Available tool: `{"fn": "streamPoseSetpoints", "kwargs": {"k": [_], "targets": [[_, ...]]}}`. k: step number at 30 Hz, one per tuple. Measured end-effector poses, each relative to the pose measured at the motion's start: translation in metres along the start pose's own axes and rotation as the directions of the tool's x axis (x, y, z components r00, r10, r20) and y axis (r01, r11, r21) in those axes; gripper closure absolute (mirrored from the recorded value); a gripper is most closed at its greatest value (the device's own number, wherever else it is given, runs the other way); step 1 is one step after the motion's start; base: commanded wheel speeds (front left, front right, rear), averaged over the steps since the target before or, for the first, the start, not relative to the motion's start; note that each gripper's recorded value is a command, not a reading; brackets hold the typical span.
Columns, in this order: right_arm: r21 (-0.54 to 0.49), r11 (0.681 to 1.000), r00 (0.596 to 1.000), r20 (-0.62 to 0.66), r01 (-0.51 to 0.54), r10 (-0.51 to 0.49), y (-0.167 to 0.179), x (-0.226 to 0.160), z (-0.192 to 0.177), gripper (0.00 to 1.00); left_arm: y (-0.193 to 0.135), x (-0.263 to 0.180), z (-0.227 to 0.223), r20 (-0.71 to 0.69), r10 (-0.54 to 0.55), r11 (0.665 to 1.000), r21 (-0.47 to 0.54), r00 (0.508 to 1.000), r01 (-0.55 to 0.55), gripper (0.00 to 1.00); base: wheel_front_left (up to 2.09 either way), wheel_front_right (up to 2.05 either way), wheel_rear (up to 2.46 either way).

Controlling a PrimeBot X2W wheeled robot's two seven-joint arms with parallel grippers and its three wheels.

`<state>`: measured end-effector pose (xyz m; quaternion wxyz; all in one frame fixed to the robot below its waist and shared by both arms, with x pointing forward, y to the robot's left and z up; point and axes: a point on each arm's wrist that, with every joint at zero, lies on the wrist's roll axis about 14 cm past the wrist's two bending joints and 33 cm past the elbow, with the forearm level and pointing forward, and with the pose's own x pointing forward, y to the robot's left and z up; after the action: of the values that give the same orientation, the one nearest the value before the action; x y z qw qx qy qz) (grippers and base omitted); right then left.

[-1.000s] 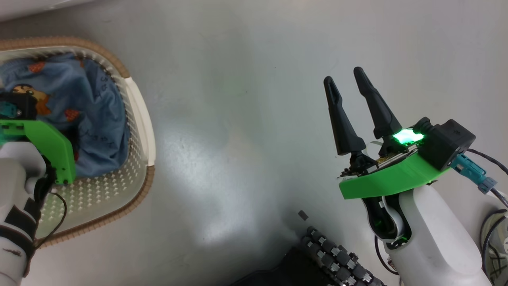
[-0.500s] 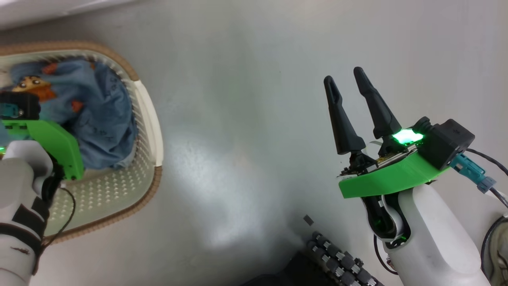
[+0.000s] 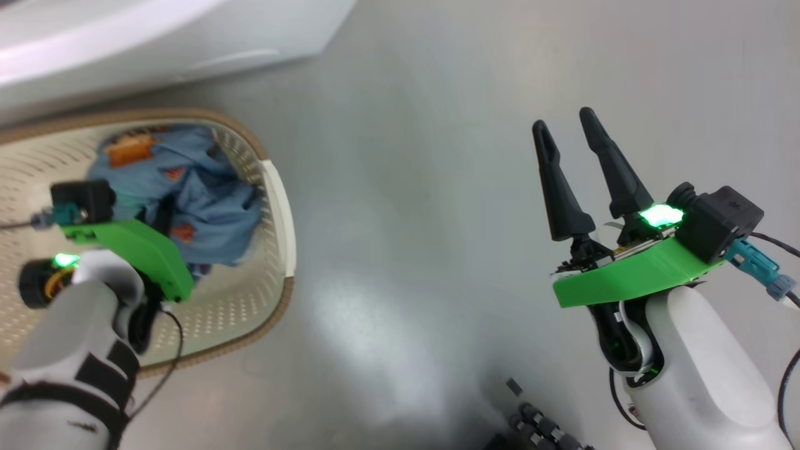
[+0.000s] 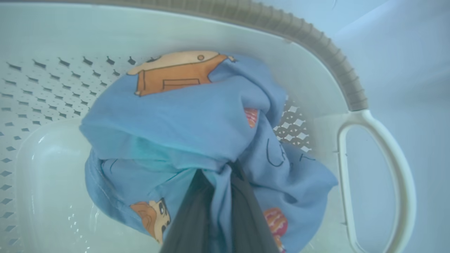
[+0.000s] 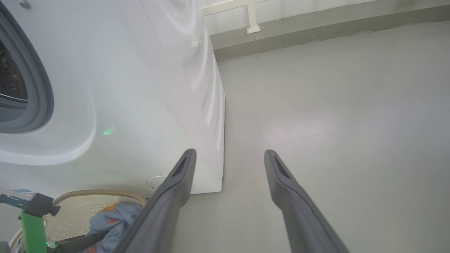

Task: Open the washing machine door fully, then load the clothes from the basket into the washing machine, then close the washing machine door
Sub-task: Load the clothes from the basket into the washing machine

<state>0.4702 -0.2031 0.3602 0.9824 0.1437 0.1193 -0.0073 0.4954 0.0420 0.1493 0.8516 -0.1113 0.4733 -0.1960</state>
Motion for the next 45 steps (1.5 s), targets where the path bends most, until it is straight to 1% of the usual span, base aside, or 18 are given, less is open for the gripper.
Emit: {"fn": "streamPoseSetpoints", "kwargs": {"k": [6,11,15,16,23,26,31,37,45], "targets": [[-0.006,1.000,0.999,0.035,-0.022,0.022,0.006,-0.006,0.019,0.00,-0.014,-0.027,0.015,0.094,-0.031,0.999,-0.033,0.995,0.034,1.00,0.00,0.00,0.00],[-0.007,0.999,0.998,0.057,-0.034,0.035,0.009,-0.020,0.032,0.00,-0.026,-0.056,0.031,0.184,-0.051,0.996,-0.056,0.982,0.063,1.00,0.00,0.00,0.00],[-0.012,0.999,0.997,0.069,-0.044,0.045,0.011,-0.031,0.041,0.00,-0.035,-0.079,0.046,0.260,-0.062,0.994,-0.073,0.964,0.084,1.00,0.00,0.00,0.00],[-0.015,0.999,0.995,0.085,-0.052,0.053,0.013,-0.035,0.049,0.00,-0.039,-0.090,0.052,0.290,-0.067,0.993,-0.075,0.955,0.093,1.00,0.00,0.00,0.00],[-0.034,0.996,0.988,0.131,-0.081,0.085,0.019,-0.050,0.071,0.00,-0.055,-0.132,0.076,0.399,-0.098,0.990,-0.054,0.912,0.129,1.00,0.00,0.00,0.00],[-0.036,0.995,0.985,0.141,-0.091,0.095,0.021,-0.059,0.076,0.00,-0.058,-0.152,0.091,0.457,-0.101,0.989,-0.053,0.884,0.140,1.00,0.00,0.00,0.00],[-0.034,0.993,0.978,0.174,-0.114,0.118,0.026,-0.068,0.091,0.00,-0.060,-0.191,0.116,0.570,-0.089,0.987,-0.057,0.817,0.148,1.00,0.00,0.00,0.00],[-0.034,0.989,0.971,0.187,-0.144,0.148,0.034,-0.080,0.097,0.00,-0.065,-0.234,0.125,0.665,-0.077,0.988,-0.046,0.743,0.144,1.00,0.00,0.00,0.00],[-0.052,0.977,0.954,0.210,-0.207,0.214,0.053,-0.090,0.108,0.00,-0.058,-0.293,0.132,0.769,-0.022,0.996,-0.035,0.639,0.077,1.00,0.00,0.00,0.00]]}}
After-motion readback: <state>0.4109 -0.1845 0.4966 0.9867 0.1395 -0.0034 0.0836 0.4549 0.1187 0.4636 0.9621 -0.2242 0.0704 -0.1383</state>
